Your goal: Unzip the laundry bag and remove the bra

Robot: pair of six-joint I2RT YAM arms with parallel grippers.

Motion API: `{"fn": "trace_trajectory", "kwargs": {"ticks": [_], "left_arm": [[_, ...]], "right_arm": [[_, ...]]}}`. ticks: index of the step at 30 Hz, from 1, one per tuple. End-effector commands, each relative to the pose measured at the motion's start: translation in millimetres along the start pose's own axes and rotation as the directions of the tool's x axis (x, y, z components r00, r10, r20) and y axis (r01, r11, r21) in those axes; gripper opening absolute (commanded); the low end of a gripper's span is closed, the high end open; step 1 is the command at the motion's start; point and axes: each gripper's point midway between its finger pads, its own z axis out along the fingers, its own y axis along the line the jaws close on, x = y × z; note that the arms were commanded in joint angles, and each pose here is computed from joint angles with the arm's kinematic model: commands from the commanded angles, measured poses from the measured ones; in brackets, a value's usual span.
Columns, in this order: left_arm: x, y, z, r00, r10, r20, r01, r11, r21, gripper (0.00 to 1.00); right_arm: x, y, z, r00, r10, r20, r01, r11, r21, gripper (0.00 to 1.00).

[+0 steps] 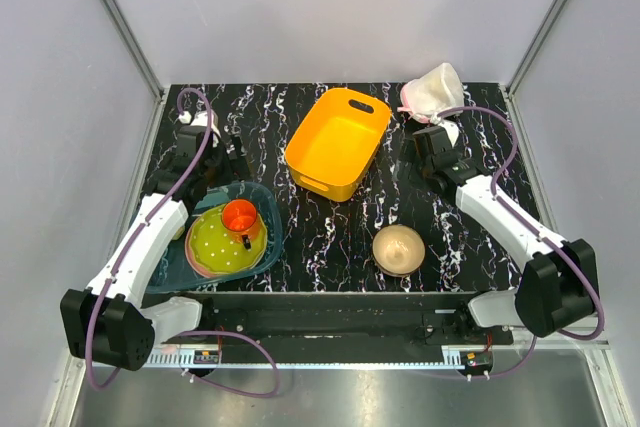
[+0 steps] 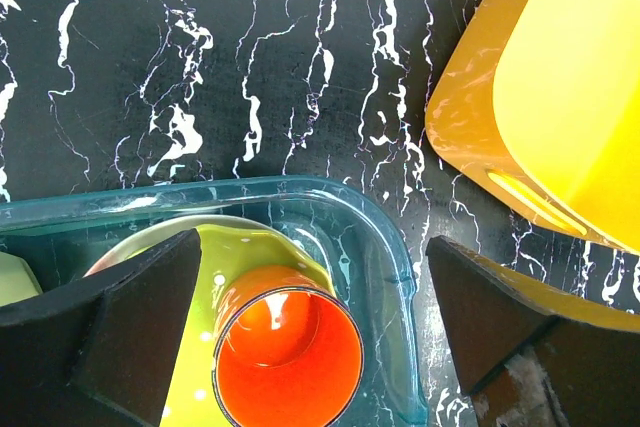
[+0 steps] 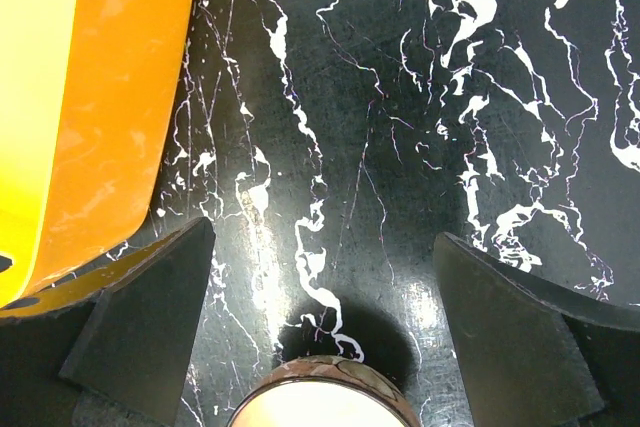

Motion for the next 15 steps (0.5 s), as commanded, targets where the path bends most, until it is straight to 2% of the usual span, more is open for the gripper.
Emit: {"fn": "trace_trajectory", "kwargs": {"ticks": [1,7,12,14,15], "left_arm": [[-22,-15,-11,0.999,0.006,0.053,-0.009,0.998,0.061,0.99],[-14,-22,-10,0.999,0.026,0.026,-0.029,0.993,0.115,0.99],[-11,-25,-11,0.999,0.049,0.018,-0.051,0.989,0.140,0.99],[-8,-27,-12,0.998,0.056,0.008,-0.056,0.987,0.154,0.99],[-8,-28,-13,0.998,0.057,0.009,-0.058,0.985,0.160,0.99]], "right_arm": [[-15,12,-2,0.999,-0.007,0.040,0.009,0.999,-0.037,1.00],[-12,8,2,0.998,-0.043,0.035,0.044,0.999,-0.023,1.00],[-39,-11,9,0.990,-0.039,0.135,0.023,0.993,0.118,1.00],[-56,-11,18,0.986,0.025,0.162,-0.040,0.995,0.089,0.99],[-74,-25,28,0.980,0.102,0.169,-0.117,0.990,0.083,1.00]]}}
